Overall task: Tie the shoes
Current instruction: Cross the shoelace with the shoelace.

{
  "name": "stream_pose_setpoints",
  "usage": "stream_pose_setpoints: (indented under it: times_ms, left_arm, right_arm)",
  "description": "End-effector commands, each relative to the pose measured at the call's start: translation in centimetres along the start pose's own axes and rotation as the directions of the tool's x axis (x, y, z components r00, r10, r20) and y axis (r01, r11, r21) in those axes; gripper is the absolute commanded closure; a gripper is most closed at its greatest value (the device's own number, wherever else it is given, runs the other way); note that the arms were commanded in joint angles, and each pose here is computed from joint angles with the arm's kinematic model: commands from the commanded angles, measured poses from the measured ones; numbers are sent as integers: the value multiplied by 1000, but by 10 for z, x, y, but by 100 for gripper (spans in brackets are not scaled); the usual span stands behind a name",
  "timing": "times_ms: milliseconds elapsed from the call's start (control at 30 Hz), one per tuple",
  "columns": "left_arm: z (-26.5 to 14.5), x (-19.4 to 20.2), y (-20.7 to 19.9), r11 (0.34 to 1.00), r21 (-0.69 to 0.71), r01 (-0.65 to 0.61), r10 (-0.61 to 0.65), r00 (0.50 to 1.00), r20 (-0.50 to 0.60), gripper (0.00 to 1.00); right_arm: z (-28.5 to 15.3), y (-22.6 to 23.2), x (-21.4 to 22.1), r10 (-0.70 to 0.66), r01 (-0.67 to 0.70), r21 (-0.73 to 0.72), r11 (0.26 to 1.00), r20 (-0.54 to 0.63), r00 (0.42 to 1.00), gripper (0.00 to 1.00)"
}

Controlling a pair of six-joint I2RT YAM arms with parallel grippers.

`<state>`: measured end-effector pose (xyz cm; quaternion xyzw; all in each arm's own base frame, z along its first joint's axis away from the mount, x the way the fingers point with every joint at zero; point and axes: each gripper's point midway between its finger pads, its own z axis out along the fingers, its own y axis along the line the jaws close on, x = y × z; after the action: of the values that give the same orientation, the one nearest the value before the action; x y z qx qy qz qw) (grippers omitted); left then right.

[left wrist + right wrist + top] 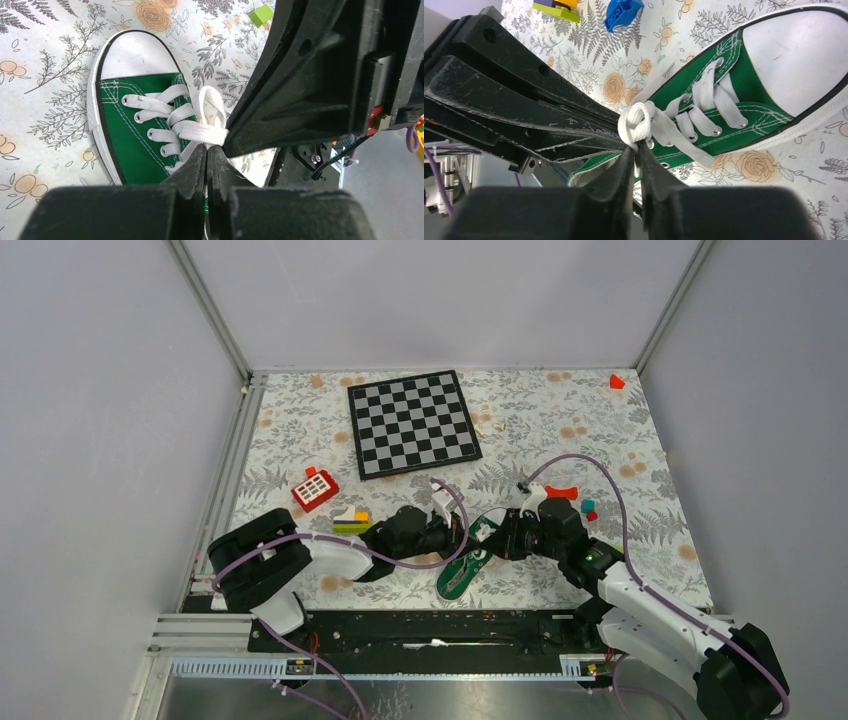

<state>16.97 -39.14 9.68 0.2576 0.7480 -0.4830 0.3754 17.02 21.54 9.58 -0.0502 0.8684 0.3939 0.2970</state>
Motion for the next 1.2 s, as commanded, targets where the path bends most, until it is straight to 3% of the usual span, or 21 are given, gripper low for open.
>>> stream_pose_setpoints:
  times_ms: [0, 33, 533, 1167]
  left_arm:
    - [7, -26, -12, 999, 35, -25, 22, 996, 84, 100]
    - [7, -26, -12, 999, 33, -25, 22, 996, 85, 100]
    - [-2, -24, -5, 999, 12, -33, 31, 995, 98, 100]
    - [16, -16, 0, 1000, -11, 2, -2, 1000, 23, 100]
  right_arm:
    - [3, 15, -7, -19, 19, -65, 998, 10, 1000, 94]
    - [3, 14, -6, -20, 21, -59, 998, 10, 1000, 100]
    - [-3, -8, -7, -78, 77, 67, 995, 9, 997, 100]
    - [2, -41, -20, -138, 124, 232, 965, 47, 989, 98]
